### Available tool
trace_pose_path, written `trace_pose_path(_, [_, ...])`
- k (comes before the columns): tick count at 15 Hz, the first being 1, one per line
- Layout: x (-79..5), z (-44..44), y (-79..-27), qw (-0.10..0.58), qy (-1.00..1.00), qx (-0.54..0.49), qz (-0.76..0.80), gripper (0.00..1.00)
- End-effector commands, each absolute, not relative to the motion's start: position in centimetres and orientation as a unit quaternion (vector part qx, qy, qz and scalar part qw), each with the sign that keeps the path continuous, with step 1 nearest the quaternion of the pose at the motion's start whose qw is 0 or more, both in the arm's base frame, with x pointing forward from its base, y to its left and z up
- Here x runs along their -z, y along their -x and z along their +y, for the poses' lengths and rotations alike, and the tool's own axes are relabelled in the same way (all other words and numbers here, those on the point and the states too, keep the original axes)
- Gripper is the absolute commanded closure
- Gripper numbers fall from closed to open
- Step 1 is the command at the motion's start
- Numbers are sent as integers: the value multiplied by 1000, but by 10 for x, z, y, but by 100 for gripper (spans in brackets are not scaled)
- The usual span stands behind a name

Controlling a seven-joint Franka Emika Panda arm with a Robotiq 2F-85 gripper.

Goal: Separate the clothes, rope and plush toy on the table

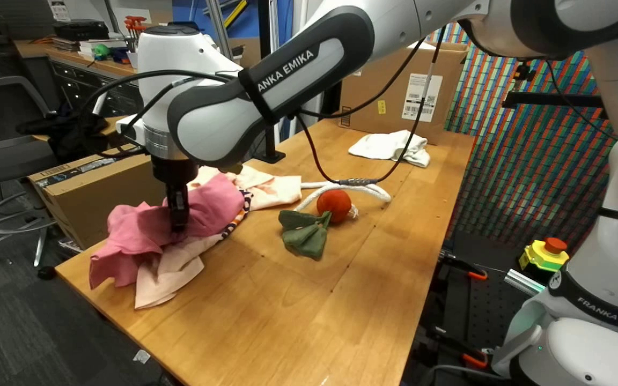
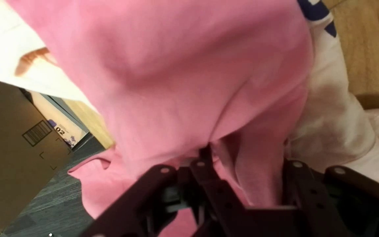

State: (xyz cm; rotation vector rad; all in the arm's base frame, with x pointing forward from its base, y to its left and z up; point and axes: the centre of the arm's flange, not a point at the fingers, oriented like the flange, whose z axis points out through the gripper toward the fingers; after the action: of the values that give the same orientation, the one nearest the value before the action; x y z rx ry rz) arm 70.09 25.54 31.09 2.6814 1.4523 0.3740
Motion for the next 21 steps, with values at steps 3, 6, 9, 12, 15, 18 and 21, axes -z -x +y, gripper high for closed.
trace_pose_path(3, [-347, 241, -710, 21, -884, -116, 452, 95])
trace_pose_path(6, [-367, 231, -709, 37, -889, -130, 438, 93])
trace_pose_path(9, [-397, 215, -707, 56, -896, -162, 409, 92])
trace_pose_path(12, [-439, 192, -705, 76, -905, -206, 365, 93])
trace_pose_path(15, [-484, 168, -703, 102, -909, -255, 315, 92])
trace_pose_path(18, [-526, 139, -690, 130, -908, -301, 261, 93])
trace_pose_path(21, [-568, 109, -677, 156, -908, -329, 205, 92])
